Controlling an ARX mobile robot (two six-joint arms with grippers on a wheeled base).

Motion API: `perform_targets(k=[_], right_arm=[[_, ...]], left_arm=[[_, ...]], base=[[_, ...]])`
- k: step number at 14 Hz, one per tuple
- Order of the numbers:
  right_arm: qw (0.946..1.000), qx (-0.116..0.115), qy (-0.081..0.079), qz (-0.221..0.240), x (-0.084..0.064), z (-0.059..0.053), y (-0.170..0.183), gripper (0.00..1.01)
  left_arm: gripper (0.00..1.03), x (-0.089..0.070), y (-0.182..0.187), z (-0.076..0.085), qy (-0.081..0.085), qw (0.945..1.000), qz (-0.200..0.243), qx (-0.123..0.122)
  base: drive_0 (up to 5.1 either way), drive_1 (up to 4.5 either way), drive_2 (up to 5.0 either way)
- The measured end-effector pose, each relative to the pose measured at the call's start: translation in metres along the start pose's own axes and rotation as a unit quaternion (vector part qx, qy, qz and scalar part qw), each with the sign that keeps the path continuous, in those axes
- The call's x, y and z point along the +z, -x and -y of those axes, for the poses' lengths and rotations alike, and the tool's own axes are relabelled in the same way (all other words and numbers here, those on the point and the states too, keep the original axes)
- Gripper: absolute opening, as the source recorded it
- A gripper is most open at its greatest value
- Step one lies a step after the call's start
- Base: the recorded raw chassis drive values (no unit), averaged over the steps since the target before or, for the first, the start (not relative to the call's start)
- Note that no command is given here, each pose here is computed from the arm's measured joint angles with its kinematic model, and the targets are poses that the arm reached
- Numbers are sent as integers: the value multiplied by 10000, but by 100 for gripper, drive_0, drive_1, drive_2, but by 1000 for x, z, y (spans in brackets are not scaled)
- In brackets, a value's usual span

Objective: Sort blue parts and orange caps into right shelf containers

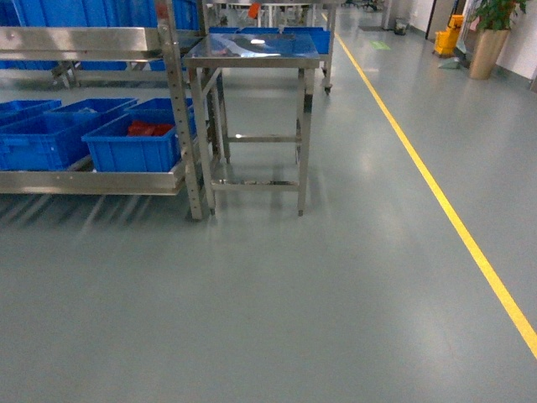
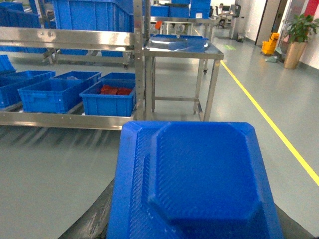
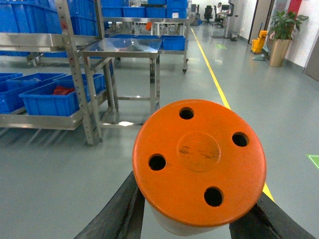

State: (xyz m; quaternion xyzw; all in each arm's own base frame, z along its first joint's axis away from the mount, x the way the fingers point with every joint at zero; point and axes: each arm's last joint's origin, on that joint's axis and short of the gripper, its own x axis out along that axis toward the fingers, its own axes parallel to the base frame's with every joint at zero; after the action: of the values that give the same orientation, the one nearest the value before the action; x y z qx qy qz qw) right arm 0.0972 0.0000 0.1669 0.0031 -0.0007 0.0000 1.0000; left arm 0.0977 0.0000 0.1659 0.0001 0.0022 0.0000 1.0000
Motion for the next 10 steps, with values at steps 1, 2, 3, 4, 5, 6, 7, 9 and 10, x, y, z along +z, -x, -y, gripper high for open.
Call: perform_targets(k=[1, 2, 3, 4, 5, 6, 7, 9, 10], right_arm=[[10000, 2, 0, 19, 0, 0, 0, 41], [10000, 0, 0, -15, 0, 0, 0, 41], [10000, 2, 0, 31, 1, 0, 0, 41], [10000, 0, 0, -8, 0, 0, 0, 41], [10000, 0, 0, 17, 0, 0, 0, 41], [10000, 2, 0, -6, 0, 0, 0, 41], [10000, 2, 0, 10, 0, 0, 0, 41], [10000, 2, 0, -6, 0, 0, 0, 41], [10000, 0, 0, 17, 0, 0, 0, 41]], left_arm=[[43, 0, 0, 0, 0, 10000, -15, 8], [43, 0, 0, 0, 0, 10000, -11, -4], [43, 0, 0, 0, 0, 10000, 4, 8], [43, 0, 0, 0, 0, 10000, -17, 6], [43, 0, 0, 0, 0, 10000, 10, 0], [43, 0, 0, 0, 0, 10000, -21, 0], [43, 0, 0, 0, 0, 10000, -2, -2], [43, 0, 0, 0, 0, 10000, -4, 0], [43, 0, 0, 0, 0, 10000, 2, 4]], base=[[-2, 431, -436], [-3, 431, -436], [-3, 431, -436], [9, 442, -424], [9, 442, -424], [-1, 432, -435], [-1, 432, -435], [-2, 431, -436], [-1, 432, -435]])
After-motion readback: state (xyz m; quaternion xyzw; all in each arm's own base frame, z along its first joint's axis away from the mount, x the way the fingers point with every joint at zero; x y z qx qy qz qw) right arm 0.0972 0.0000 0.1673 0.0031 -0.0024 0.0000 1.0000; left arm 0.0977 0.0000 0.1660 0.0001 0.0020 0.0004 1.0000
